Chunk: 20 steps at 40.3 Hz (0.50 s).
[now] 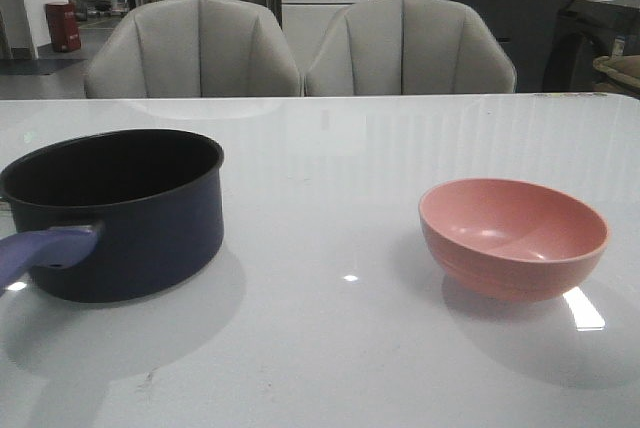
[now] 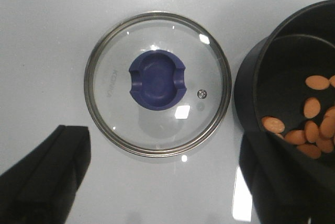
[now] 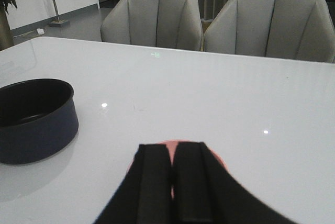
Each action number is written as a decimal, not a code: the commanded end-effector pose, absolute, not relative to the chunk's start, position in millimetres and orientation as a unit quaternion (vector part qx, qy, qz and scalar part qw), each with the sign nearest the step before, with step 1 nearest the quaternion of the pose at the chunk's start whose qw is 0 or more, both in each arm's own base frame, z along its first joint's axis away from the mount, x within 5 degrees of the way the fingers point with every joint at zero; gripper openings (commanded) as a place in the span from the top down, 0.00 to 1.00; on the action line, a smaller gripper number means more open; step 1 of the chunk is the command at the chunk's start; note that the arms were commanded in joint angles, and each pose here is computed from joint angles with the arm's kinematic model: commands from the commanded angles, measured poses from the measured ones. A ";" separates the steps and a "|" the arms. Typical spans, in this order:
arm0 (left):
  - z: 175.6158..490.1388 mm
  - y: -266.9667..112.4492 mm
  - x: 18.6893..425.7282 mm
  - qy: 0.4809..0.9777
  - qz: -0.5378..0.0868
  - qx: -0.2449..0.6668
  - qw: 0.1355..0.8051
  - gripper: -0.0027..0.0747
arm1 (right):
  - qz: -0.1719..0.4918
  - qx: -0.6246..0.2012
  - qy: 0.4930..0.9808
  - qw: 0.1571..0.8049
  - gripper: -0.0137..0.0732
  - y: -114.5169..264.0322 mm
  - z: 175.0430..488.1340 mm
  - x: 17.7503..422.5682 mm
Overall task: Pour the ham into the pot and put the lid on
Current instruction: 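Release the bowl and raise the right gripper away, then grasp the blue knob of the glass lid on the table with the left gripper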
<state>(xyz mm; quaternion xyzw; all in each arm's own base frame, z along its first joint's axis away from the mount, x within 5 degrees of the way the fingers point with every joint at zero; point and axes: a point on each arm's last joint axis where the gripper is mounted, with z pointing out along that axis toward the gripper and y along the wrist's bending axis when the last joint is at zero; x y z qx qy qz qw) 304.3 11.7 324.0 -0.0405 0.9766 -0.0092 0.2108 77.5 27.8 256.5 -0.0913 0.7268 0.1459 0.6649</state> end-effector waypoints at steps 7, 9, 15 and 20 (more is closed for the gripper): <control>313.4 15.3 338.4 0.983 -0.006 -0.044 0.178 0.17 | 0.142 -0.078 0.699 0.697 0.66 25.4 271.3 78.6; 309.0 15.6 344.2 0.983 -0.006 -0.044 0.176 0.17 | 0.142 -0.078 0.699 0.697 0.66 25.4 271.3 78.6; 289.0 16.4 359.8 0.987 -0.005 -0.039 0.154 0.17 | 0.142 -0.078 0.699 0.697 0.66 25.4 271.3 78.6; 270.1 16.9 370.0 0.991 -0.004 -0.034 0.130 0.17 | 0.142 -0.078 0.699 0.697 0.66 25.4 271.3 78.6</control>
